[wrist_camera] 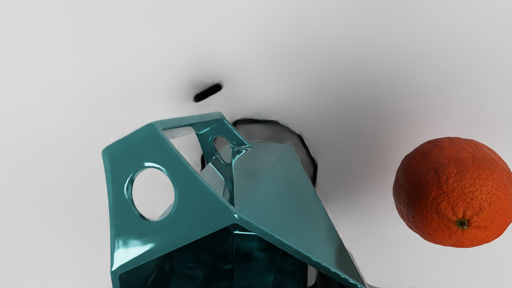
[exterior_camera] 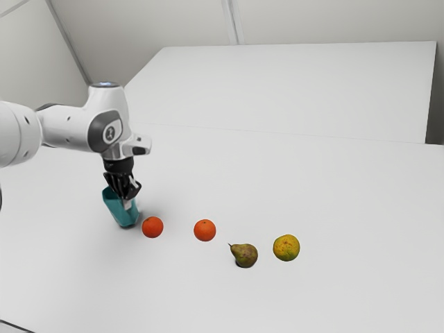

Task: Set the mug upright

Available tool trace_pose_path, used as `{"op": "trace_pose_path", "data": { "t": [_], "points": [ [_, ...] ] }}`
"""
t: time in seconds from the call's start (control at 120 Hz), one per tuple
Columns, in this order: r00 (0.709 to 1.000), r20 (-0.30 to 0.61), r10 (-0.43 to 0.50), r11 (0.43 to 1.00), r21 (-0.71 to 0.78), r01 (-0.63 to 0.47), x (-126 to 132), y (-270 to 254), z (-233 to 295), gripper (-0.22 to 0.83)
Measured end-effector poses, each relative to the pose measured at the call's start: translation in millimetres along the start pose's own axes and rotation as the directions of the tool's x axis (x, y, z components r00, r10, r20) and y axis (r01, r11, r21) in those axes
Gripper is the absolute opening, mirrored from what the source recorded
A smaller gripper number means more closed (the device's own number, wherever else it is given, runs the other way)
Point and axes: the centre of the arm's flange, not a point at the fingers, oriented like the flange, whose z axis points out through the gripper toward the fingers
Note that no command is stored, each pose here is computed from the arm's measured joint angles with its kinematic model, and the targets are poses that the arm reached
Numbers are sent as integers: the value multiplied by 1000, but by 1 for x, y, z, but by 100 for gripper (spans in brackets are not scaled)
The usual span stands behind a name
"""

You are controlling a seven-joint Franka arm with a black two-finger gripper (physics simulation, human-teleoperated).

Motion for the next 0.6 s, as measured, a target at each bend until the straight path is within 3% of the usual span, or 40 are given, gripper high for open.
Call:
{"op": "trace_pose_path", "data": {
  "t": [0.225, 0.417, 0.6],
  "points": [
    [999, 24, -38, 999, 13, 37, 0, 7, 11, -16],
    [997, 23, -69, 998, 14, 69, 0, 6, 10, 26],
    [997, -5, -81, 996, 38, 82, 0, 0, -8, 46]
  ]
}}
